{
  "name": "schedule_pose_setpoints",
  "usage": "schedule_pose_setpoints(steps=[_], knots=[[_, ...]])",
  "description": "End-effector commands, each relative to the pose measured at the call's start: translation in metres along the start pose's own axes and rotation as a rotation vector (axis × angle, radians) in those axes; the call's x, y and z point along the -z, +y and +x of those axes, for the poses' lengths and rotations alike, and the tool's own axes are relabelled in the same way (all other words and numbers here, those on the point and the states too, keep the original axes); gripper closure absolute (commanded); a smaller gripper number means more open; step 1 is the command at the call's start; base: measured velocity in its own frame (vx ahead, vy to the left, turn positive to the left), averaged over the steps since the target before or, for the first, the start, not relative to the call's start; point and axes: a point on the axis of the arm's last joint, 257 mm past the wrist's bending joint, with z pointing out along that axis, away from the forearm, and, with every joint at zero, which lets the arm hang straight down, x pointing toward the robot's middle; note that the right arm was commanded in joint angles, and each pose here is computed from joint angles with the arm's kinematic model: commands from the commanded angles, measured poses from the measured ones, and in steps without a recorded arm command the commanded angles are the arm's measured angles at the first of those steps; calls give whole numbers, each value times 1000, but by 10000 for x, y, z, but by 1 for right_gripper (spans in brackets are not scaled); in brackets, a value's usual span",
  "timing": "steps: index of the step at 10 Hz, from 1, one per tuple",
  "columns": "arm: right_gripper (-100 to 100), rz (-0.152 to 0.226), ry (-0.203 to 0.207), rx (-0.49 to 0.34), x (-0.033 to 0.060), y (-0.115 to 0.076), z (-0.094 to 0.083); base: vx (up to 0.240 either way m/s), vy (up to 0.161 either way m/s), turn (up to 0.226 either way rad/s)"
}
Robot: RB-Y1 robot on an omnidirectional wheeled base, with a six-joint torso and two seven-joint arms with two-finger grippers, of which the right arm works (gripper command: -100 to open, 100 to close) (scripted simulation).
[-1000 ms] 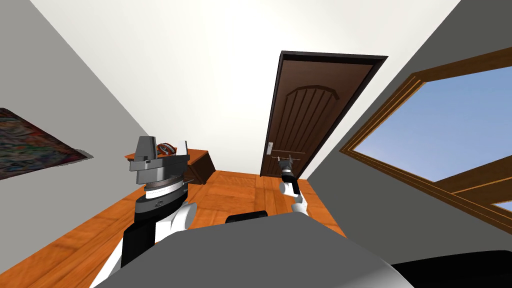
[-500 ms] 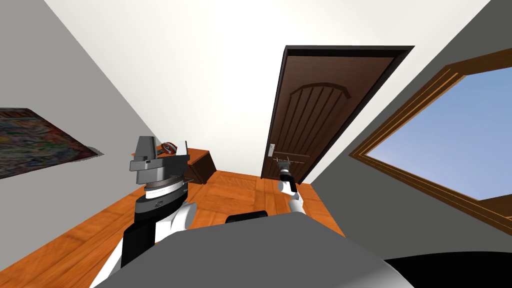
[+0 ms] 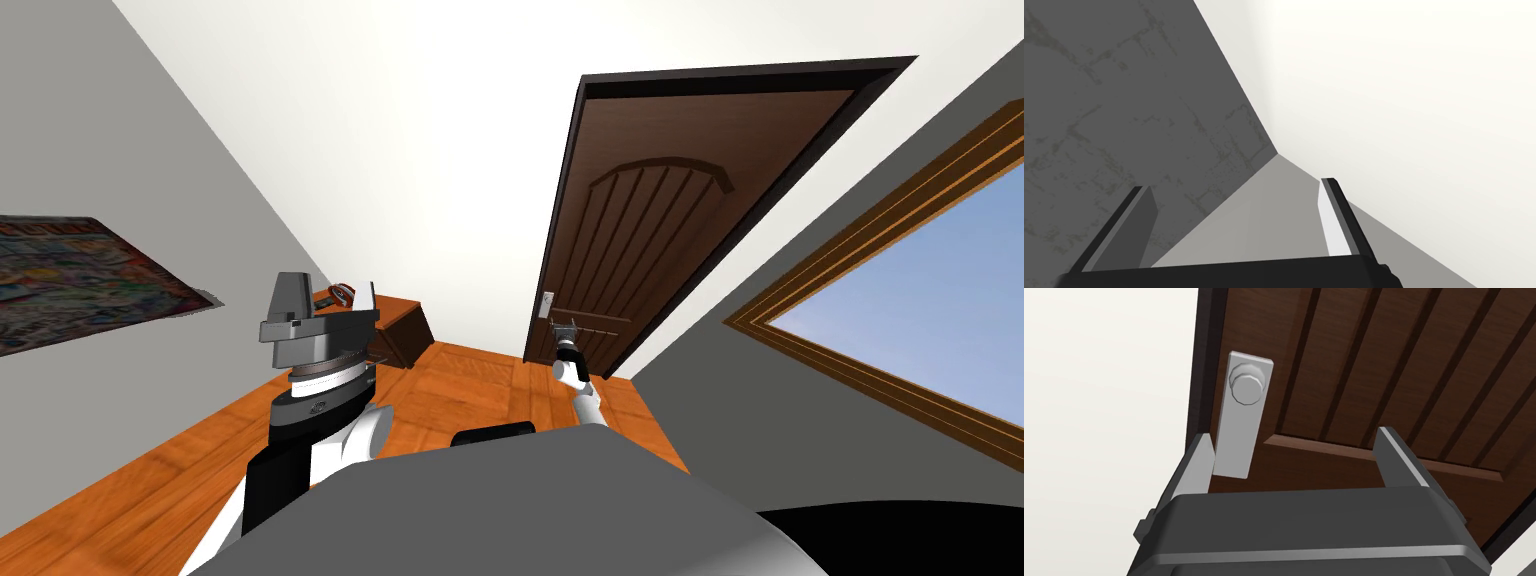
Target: Pull the door open
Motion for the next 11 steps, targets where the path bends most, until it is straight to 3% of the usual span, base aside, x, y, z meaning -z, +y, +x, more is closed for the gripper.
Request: schedule_pose_setpoints(steps=[1,9,11], knots=[[-100,1,-23,-44,-17,-52,-85,91,-61,52],[-100,-1,-138,-249,-54,-286,-510,82,-62,69],[-100,-1,-140,-252,-61,-290,-506,50,-38,33]])
